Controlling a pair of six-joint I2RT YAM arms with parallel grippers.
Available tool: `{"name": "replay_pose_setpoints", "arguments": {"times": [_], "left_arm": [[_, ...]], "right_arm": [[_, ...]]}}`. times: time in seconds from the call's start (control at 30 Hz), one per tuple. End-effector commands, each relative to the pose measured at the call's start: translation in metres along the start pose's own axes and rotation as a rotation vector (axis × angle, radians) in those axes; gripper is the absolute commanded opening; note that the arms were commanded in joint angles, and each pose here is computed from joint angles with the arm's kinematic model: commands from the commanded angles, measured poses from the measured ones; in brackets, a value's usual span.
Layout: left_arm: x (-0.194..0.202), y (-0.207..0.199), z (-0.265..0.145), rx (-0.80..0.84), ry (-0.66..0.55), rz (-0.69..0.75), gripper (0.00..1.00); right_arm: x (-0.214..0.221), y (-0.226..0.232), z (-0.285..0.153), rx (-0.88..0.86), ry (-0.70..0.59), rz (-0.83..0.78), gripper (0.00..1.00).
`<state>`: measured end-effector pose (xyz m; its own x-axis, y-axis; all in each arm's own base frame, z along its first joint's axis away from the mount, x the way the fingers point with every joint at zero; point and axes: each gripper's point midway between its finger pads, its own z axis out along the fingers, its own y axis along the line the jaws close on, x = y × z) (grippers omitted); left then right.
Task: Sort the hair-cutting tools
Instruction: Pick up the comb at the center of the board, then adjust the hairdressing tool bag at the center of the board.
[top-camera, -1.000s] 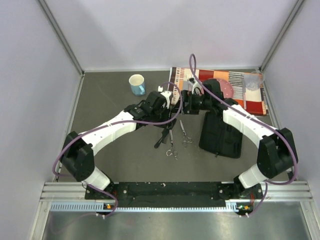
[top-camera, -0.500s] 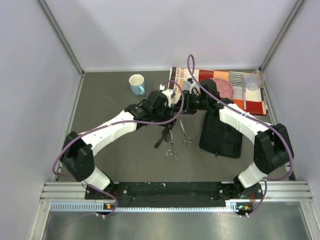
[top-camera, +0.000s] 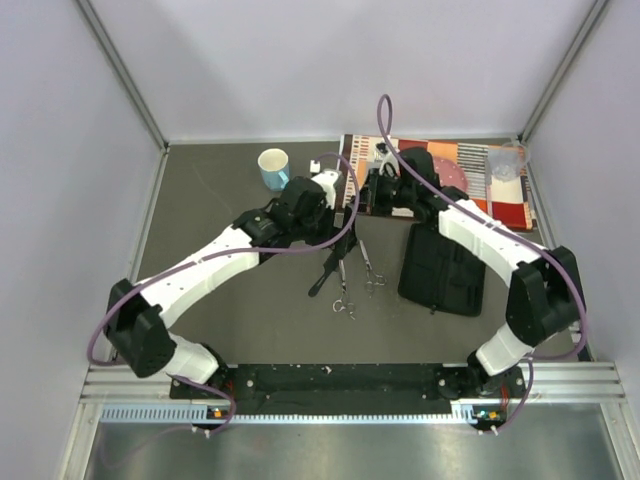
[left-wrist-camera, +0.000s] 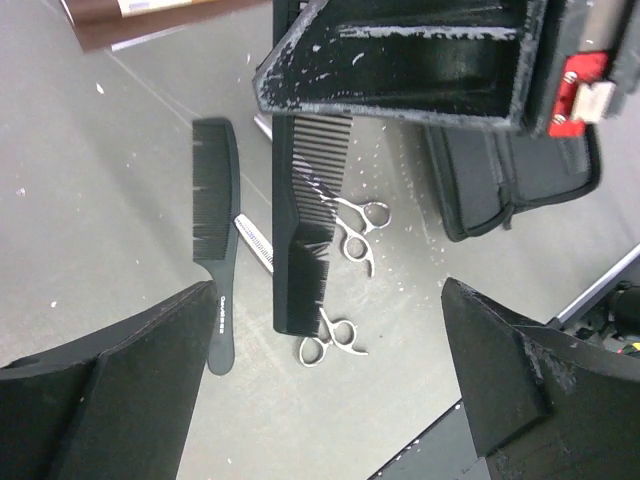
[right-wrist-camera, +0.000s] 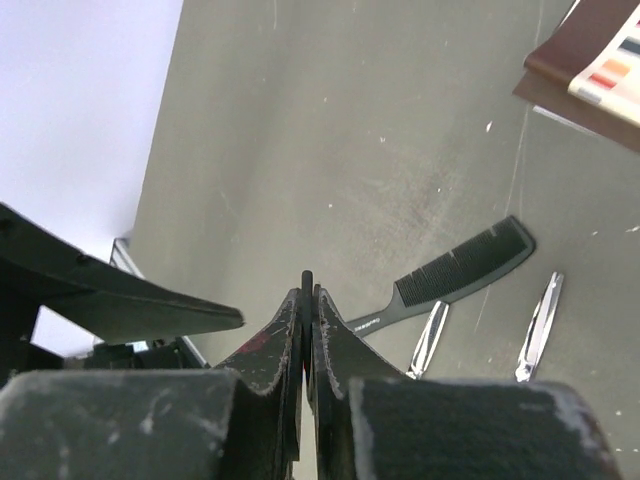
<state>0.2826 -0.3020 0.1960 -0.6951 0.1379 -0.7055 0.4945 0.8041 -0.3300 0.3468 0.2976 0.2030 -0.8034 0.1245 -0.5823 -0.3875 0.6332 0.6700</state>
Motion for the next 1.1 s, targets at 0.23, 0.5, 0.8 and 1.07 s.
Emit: {"name": "replay_pose_setpoints", "arguments": {"times": [0.23, 0.5, 0.8, 1.07], "left_arm": [[-0.027, -0.04, -0.031, 0.239, -0.224, 0.027, 0.99], [0.022, -0.087, 0.046, 0.457, 0.027, 0.068, 0.99], [0.065, -0.122, 0.122, 0.572, 0.213, -0.028, 0.98], [0.069, -0.126, 0.156, 0.572, 0.226, -0.108, 0.85]], "right_arm": [[-0.096, -0.049, -0.152, 0.477, -0.441, -0.075, 0.0], [-0.102, -0.063, -0.268, 0.783, -0.674, -0.038, 0.0], [-0.066, -0.055, -0.298, 0.823, -0.646, 0.037, 0.0], [-0.036, -0.049, -0.313, 0.813, -0.627, 0.087, 0.0]]}}
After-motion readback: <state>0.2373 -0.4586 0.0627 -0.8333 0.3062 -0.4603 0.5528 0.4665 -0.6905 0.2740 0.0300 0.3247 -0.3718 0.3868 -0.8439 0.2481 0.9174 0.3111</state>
